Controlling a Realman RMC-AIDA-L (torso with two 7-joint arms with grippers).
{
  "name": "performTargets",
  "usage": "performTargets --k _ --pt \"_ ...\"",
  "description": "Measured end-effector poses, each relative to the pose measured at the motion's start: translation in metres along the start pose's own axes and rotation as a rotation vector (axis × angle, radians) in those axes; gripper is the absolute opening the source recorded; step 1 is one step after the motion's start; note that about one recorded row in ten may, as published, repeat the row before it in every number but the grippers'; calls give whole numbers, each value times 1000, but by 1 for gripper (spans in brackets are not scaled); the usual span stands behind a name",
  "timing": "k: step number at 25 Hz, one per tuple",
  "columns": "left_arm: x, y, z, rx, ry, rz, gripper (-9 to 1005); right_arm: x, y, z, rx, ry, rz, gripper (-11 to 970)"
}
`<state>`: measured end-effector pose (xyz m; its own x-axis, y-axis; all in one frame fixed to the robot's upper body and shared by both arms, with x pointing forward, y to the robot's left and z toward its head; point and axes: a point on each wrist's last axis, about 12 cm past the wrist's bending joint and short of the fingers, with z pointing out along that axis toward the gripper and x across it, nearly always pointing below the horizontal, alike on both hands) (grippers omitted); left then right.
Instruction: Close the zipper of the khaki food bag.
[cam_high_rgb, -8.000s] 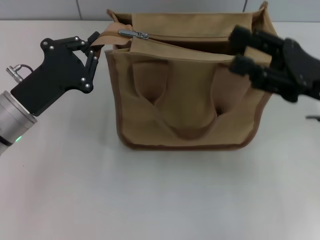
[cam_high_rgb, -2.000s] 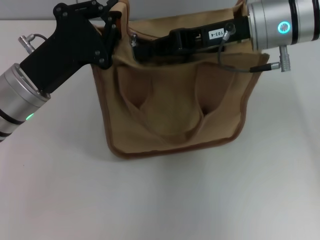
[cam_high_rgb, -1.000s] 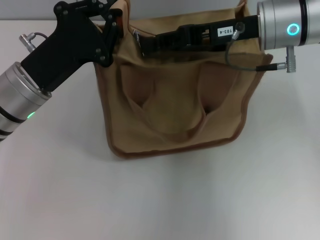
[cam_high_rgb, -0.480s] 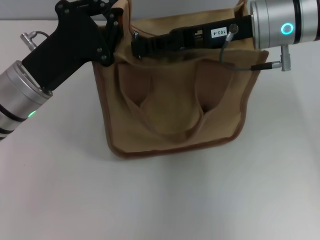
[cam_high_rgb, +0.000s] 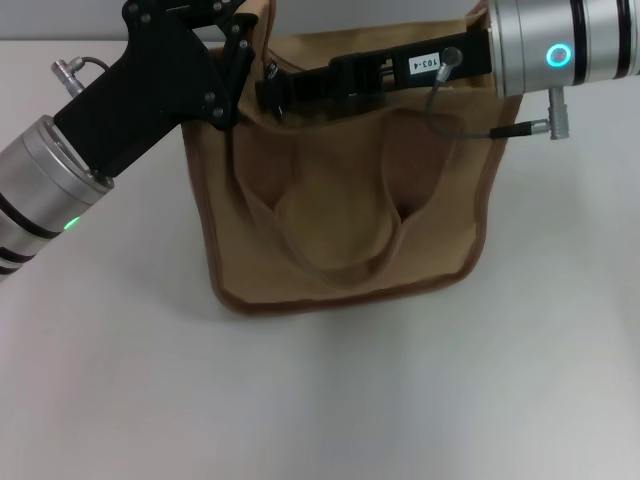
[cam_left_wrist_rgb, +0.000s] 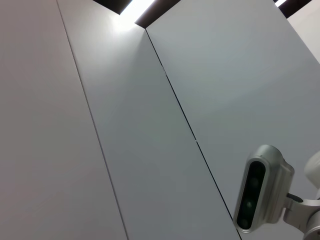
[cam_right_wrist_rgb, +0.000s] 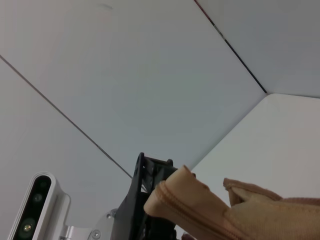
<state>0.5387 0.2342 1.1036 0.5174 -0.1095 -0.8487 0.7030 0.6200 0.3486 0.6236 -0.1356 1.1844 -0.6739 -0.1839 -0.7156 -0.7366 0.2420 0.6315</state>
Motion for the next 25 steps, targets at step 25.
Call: performTargets --k 25 --pt "0 4 -5 -47 10 6 138 8 -4 -18 29 -23 -11 13"
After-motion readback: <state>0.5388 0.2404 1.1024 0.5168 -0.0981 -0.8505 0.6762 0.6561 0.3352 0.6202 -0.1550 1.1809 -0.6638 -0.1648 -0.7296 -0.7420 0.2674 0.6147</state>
